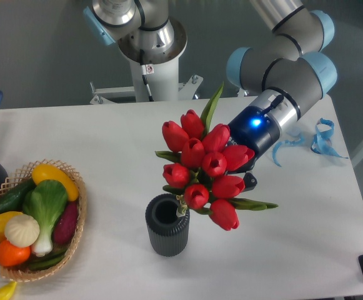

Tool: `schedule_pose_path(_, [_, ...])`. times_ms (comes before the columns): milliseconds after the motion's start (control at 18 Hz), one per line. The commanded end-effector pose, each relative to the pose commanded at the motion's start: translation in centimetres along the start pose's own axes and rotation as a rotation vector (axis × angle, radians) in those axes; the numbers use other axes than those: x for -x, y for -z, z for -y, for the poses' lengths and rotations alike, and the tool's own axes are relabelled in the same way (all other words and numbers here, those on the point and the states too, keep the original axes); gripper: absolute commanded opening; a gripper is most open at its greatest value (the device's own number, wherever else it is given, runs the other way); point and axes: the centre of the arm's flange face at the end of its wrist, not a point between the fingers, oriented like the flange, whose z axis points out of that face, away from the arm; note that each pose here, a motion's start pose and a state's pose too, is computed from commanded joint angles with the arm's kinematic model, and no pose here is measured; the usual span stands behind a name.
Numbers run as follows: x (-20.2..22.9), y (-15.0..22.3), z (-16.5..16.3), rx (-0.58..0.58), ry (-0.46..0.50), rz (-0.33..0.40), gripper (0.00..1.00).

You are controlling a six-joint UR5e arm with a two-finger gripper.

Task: Insert the flowers into the vase
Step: 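Lower the tulip stems down into the black vase opening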

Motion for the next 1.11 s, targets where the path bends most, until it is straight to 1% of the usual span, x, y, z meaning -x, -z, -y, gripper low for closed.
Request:
schedule_pose_path(167, [-0.1, -0.3, -0.5, 0.001, 0.006, -0.006, 0.03])
schedule_pose_path(278, [-0.3, -0.4, -1.5, 0.002, 0.016, -0.008, 0.03])
schedule_pose_path(722, [-1.2, -0.5, -4.6, 0.006, -0.019, -0.012, 0.06])
schedule_pose_path(833, [-1.3, -0.6, -5.5, 0.008, -0.012, -0.014, 0.06])
schedule_pose_path(889, [-1.2, -0.8, -5.9, 0.010, -0.024, -0.016, 0.06])
schedule_pose_path(1111, [-1.4, -1.1, -8.9, 0.014, -0.030, -0.023, 0.07])
